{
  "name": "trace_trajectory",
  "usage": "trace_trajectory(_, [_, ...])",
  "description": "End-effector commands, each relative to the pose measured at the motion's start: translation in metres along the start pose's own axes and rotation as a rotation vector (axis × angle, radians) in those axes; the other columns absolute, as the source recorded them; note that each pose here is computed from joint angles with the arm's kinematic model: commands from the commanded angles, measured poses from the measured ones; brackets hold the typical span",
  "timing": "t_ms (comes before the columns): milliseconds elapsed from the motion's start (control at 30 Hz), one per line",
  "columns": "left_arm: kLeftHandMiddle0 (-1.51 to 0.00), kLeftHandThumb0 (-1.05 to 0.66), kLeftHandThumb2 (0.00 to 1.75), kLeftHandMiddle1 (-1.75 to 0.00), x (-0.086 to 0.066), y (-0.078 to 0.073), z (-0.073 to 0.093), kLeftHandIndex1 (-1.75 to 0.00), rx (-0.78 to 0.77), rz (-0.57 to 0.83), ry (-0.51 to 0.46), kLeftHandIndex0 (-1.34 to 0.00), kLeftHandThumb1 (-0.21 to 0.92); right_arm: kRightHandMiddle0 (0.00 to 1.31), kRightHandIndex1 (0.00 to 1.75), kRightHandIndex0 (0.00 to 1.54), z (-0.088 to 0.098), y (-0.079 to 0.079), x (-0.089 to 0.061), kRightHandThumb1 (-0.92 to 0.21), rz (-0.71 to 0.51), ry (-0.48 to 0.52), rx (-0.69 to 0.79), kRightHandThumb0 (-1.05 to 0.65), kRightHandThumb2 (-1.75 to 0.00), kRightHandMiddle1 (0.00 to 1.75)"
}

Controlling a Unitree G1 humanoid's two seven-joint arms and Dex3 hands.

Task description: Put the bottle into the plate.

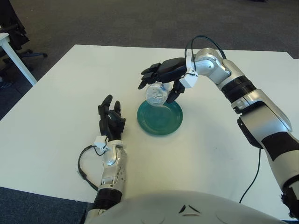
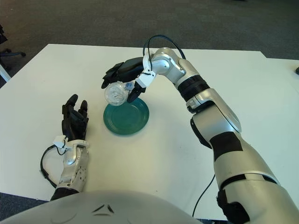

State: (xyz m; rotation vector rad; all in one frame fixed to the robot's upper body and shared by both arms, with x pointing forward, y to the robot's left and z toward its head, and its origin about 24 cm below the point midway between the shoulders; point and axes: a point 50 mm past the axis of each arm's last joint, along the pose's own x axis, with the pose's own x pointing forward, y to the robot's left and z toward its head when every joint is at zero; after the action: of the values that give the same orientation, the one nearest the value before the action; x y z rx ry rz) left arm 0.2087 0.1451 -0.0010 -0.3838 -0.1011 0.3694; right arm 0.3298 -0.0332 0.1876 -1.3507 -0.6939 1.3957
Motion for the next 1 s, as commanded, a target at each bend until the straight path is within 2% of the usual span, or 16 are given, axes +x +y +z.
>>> trace_trajectory(0, [-0.44, -0.78, 0.86, -0.04, -0.028, -0.018, -0.029, -0.9, -0.101, 0.101, 0.153, 0.0, 0.92, 0.0, 0.0, 0.36, 0.005, -0.01, -0.006, -0.92, -0.084, -0.02, 0.024, -1.04, -0.89, 0.64])
trace_trajectory(367, [-0.52, -0.75, 0.89, -0.07, -0.024, -0.016, -0.029, -0.94, -0.114, 0.099, 0.155, -0.07, 0.92, 0.0, 0.01, 0.37, 0.008, -0.015, -0.01, -0.92, -0.242, -0.015, -0.102, -1.0, -0.71, 0.69])
trace_trajectory(700, [-0.51, -0.74, 0.92, -0.06, -0.022, -0.013, -0.03, -0.94, -0.085, 0.097, 0.174, -0.09, 0.92, 0.0, 0.02, 0.4, 0.005, -0.012, -0.01, -0.92, -0.26, -0.005, -0.168, -0.95, -0.67, 0.66])
trace_trajectory(867, [-0.48, -0.76, 0.94, -0.04, -0.02, -0.013, -0.03, -0.93, -0.048, 0.098, 0.176, -0.07, 0.92, 0.0, 0.02, 0.42, 0.006, -0.028, -0.014, -0.92, -0.27, -0.002, -0.182, -0.96, -0.71, 0.64])
trace_trajectory(967, [-0.47, -0.77, 0.94, -0.04, -0.019, -0.014, -0.031, -0.93, -0.041, 0.099, 0.18, -0.05, 0.92, 0.0, 0.02, 0.43, 0.006, -0.031, -0.015, -0.92, -0.282, -0.004, -0.181, -0.97, -0.72, 0.65])
